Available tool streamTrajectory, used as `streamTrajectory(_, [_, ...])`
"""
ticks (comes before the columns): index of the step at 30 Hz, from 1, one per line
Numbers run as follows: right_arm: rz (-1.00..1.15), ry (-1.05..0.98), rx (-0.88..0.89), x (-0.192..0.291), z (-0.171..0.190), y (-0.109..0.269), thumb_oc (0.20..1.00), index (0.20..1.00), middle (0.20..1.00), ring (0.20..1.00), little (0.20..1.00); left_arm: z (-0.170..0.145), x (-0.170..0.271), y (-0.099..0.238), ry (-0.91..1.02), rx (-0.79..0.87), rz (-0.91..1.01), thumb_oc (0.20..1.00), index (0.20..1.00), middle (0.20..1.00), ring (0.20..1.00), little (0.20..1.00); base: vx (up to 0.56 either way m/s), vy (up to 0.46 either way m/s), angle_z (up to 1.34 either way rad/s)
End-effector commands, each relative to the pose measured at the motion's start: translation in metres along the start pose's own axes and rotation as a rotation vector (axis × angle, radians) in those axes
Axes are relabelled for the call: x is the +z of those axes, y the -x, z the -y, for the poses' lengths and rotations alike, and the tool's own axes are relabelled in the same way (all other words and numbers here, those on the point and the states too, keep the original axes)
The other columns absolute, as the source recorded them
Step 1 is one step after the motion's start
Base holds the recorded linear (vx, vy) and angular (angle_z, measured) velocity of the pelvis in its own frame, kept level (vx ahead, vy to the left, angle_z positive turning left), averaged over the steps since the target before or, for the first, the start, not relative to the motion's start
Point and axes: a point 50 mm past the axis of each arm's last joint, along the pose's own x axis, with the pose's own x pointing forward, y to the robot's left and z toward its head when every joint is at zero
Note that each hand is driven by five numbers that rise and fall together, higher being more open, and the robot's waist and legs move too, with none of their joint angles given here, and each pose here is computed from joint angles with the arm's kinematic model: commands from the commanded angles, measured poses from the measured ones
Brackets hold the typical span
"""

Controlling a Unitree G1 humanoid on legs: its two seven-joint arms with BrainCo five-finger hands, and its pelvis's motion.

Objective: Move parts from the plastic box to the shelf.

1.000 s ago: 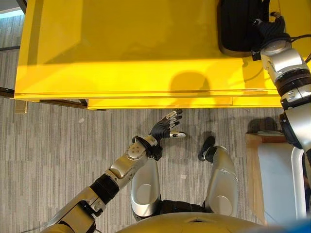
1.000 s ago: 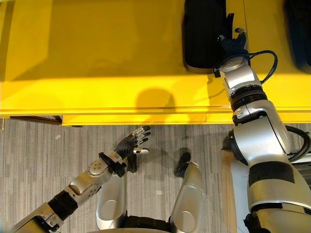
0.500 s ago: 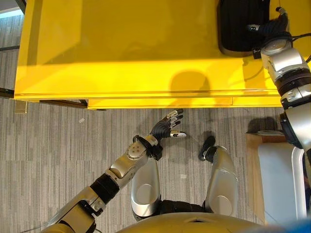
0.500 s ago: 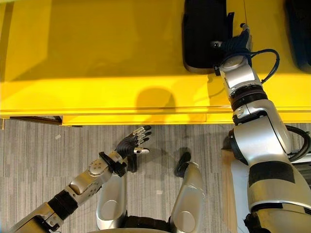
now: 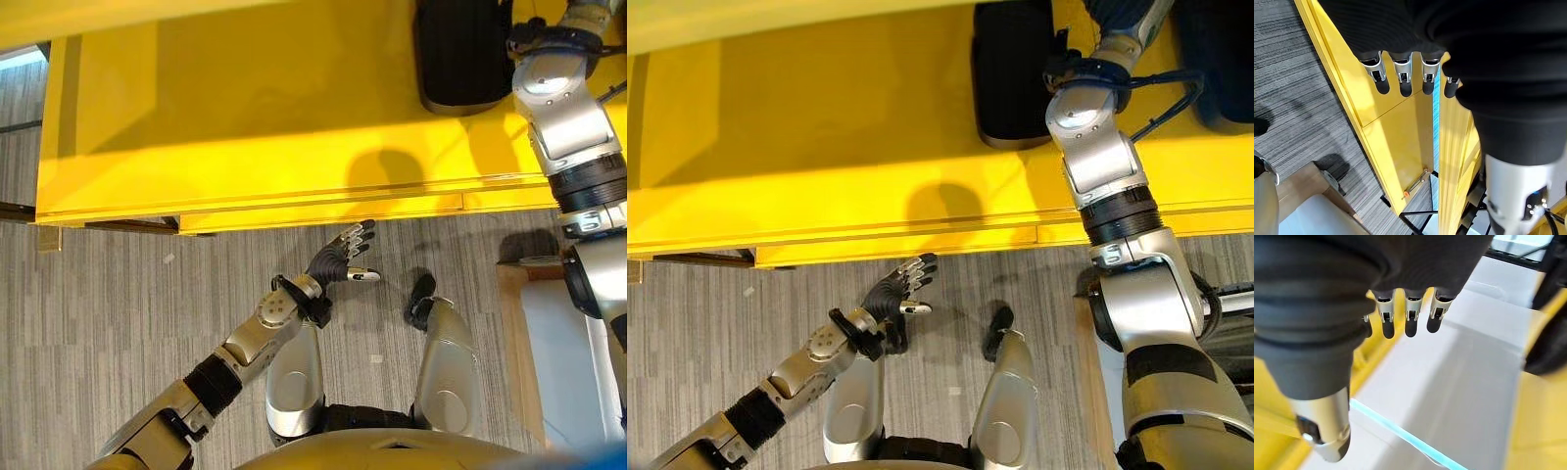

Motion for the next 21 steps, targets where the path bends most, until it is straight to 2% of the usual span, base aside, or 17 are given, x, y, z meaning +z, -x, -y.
streamTrajectory(1, [0.109, -0.017, 0.015, 0.014, 0.009, -0.008, 1.0, 1.0, 1.0, 1.0, 1.0, 0.018, 0.009, 0.003, 0.022, -0.049, 0.104, 1.0, 1.0, 1.0, 1.0, 1.0, -0.03, 0.013, -0.04])
streamTrajectory(2, [0.082, -0.061, 0.106, 0.008, 0.004, 0.009, 1.0, 1.0, 1.0, 1.0, 1.0, 0.013, 0.007, 0.006, 0.033, -0.015, 0.111, 1.0, 1.0, 1.0, 1.0, 1.0, -0.01, 0.014, -0.04])
streamTrajectory(8, [0.081, -0.06, 0.106, 0.008, 0.005, 0.009, 1.0, 1.0, 1.0, 1.0, 1.0, 0.013, 0.007, 0.006, 0.033, -0.015, 0.111, 1.0, 1.0, 1.0, 1.0, 1.0, 0.02, 0.022, -0.01])
streamTrajectory(9, [-0.15, -0.315, 0.426, -0.033, 0.001, 0.112, 1.0, 1.0, 1.0, 1.0, 1.0, -0.005, 0.007, 0.031, 0.174, 0.148, 0.247, 1.0, 1.0, 1.0, 1.0, 1.0, 0.11, 0.132, -0.01])
streamTrajectory(11, [-0.224, -0.295, 0.528, -0.044, 0.001, 0.137, 1.0, 1.0, 1.0, 1.0, 1.0, -0.008, 0.003, 0.035, 0.204, 0.174, 0.24, 1.0, 1.0, 1.0, 1.0, 1.0, 0.14, 0.129, -0.33])
streamTrajectory(12, [-0.214, -0.24, 0.613, -0.053, 0.009, 0.167, 1.0, 1.0, 1.0, 1.0, 1.0, -0.01, -0.005, 0.043, 0.235, 0.224, 0.218, 1.0, 1.0, 1.0, 1.0, 1.0, 0.27, 0.179, -0.52])
streamTrajectory(14, [-0.34, -0.221, 0.709, -0.074, 0.057, 0.232, 1.0, 1.0, 1.0, 1.0, 1.0, -0.01, -0.013, 0.064, 0.207, 0.269, 0.206, 1.0, 1.0, 1.0, 1.0, 1.0, 0.31, 0.275, -0.23])
streamTrajectory(17, [-0.356, -0.212, 0.726, -0.072, 0.073, 0.244, 1.0, 1.0, 1.0, 1.0, 1.0, -0.015, -0.012, 0.074, 0.188, 0.286, 0.199, 1.0, 1.0, 1.0, 1.0, 1.0, 0.09, 0.146, -0.12])
streamTrajectory(21, [-0.397, -0.211, 0.755, -0.075, 0.072, 0.25, 1.0, 1.0, 1.0, 1.0, 1.0, -0.021, -0.01, 0.077, 0.169, 0.288, 0.183, 1.0, 1.0, 1.0, 1.0, 1.0, 0.01, 0.071, -0.04])
